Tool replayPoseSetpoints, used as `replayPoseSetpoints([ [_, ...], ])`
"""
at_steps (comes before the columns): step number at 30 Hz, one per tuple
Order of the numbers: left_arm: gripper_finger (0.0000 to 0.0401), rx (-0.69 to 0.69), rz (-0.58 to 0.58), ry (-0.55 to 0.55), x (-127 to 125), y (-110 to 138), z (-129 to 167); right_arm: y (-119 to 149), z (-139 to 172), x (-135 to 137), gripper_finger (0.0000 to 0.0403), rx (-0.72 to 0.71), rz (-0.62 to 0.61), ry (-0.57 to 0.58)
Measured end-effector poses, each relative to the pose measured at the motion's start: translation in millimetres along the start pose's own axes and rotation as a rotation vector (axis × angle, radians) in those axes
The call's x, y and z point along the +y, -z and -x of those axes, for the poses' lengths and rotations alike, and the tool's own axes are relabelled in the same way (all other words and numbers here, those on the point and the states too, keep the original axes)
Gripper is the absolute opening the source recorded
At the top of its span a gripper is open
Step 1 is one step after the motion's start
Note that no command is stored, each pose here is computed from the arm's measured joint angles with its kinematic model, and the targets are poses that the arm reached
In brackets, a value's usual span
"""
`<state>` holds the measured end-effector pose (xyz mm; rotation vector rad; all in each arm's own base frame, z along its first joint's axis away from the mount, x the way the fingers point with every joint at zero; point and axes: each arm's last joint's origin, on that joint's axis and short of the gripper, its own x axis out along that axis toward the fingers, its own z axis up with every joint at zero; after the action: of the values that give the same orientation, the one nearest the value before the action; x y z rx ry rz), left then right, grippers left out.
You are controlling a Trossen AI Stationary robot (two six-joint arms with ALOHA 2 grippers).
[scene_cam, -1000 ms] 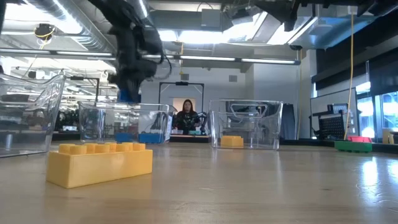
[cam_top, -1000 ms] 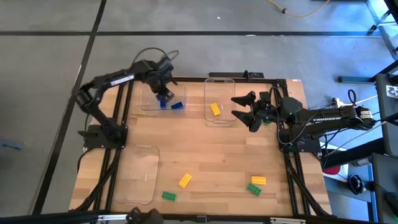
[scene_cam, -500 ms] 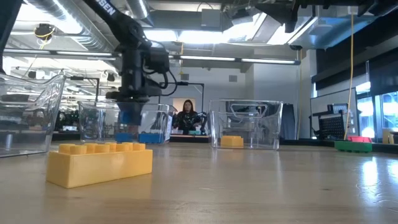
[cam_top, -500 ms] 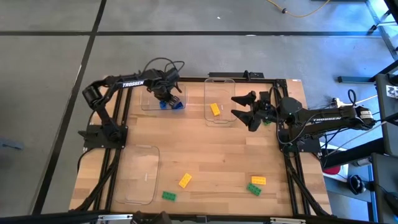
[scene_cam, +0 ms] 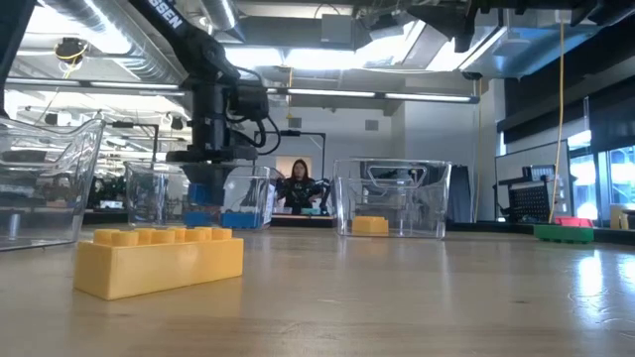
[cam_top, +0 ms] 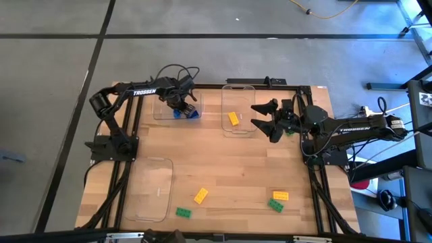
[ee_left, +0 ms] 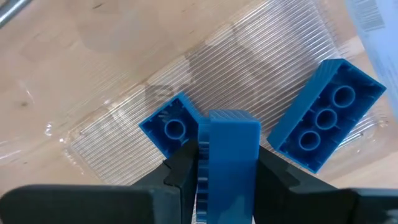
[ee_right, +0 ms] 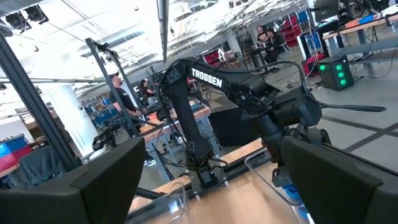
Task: Sort & place blocks by color
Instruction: Put the blue game piece into the top left transparent bin
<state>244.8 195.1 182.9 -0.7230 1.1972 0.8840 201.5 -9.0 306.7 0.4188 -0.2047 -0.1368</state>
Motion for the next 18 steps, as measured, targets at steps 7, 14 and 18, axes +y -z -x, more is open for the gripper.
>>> replayPoseSetpoints([
  [7,0.011,-0.009,0.02,0.02,-0.1,-1.7,-0.1,0.0,0.0,0.0,0.0378,0.001,0.0,-0.001],
  [14,0.0111,-0.007,0.016,0.069,2.2,-3.3,1.8,0.0,0.0,0.1,0.0378,0.001,0.0,-0.002],
  [18,0.0112,0.0,0.013,0.081,1.9,-3.0,1.8,0.0,0.0,0.1,0.0378,0.001,0.0,-0.002],
])
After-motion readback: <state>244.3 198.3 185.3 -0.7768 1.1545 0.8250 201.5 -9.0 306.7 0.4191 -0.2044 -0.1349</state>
